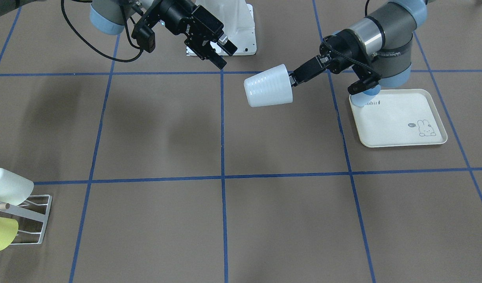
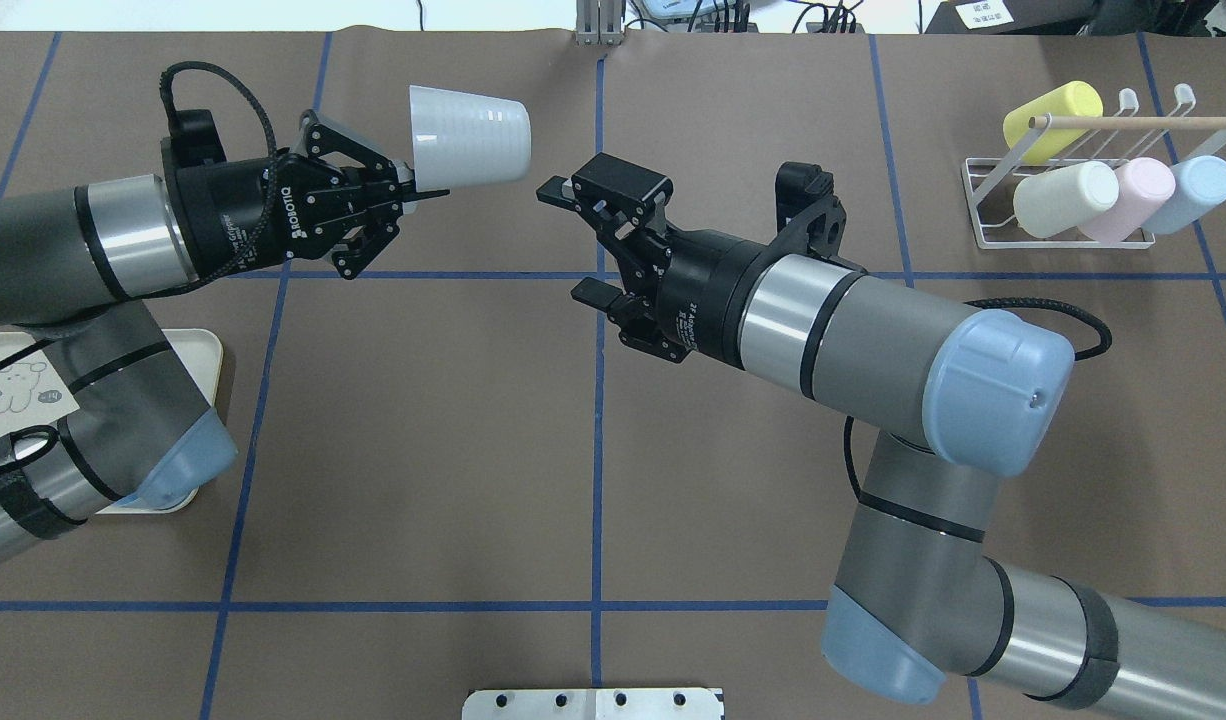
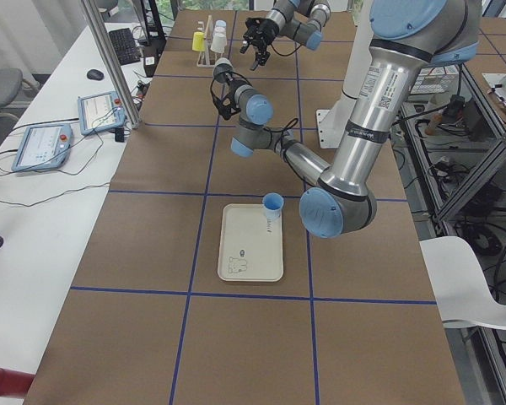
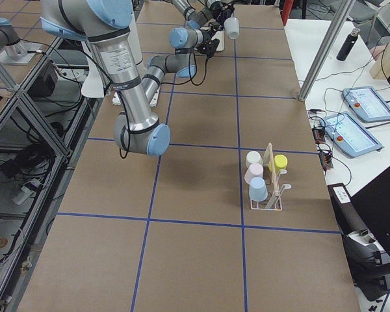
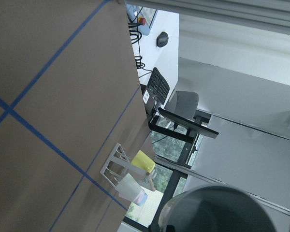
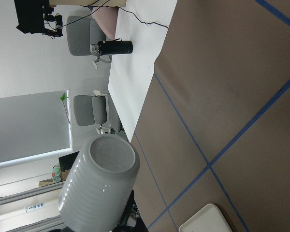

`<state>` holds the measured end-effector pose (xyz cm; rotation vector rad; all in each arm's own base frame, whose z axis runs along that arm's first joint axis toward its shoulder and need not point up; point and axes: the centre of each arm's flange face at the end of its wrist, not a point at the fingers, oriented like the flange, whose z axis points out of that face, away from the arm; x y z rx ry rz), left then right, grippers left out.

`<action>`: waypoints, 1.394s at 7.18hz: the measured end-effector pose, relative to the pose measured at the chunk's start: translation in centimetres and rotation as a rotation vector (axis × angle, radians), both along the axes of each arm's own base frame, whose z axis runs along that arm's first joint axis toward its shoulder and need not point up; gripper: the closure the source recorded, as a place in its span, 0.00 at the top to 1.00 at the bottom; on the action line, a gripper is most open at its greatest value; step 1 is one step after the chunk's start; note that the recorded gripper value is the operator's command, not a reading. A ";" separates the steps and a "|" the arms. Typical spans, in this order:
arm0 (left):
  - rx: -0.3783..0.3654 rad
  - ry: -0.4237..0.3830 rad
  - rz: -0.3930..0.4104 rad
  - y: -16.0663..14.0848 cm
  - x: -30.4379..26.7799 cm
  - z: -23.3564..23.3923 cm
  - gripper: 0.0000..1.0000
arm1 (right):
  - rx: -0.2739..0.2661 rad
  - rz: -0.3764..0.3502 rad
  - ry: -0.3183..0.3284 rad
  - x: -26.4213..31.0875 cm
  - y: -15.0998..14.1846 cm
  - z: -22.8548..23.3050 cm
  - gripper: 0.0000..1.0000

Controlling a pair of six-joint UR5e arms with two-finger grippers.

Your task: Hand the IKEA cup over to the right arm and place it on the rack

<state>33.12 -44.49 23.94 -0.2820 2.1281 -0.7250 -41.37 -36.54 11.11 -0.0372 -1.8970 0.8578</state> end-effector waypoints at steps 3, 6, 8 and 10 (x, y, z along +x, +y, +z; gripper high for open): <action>-0.002 0.067 0.052 1.4 0.3 -0.4 0.00 | -0.022 -0.015 -0.077 0.4 0.2 -0.4 0.99; 0.009 0.086 0.102 3.1 1.5 -0.9 0.00 | -0.016 -0.018 -0.098 0.5 0.3 -0.5 0.98; 0.022 0.103 0.130 4.5 2.1 -1.6 0.00 | -0.015 -0.019 -0.101 0.5 0.3 -0.4 0.98; 0.026 0.108 0.148 5.2 2.6 -1.8 0.00 | -0.012 -0.017 -0.107 0.5 0.3 -0.4 0.87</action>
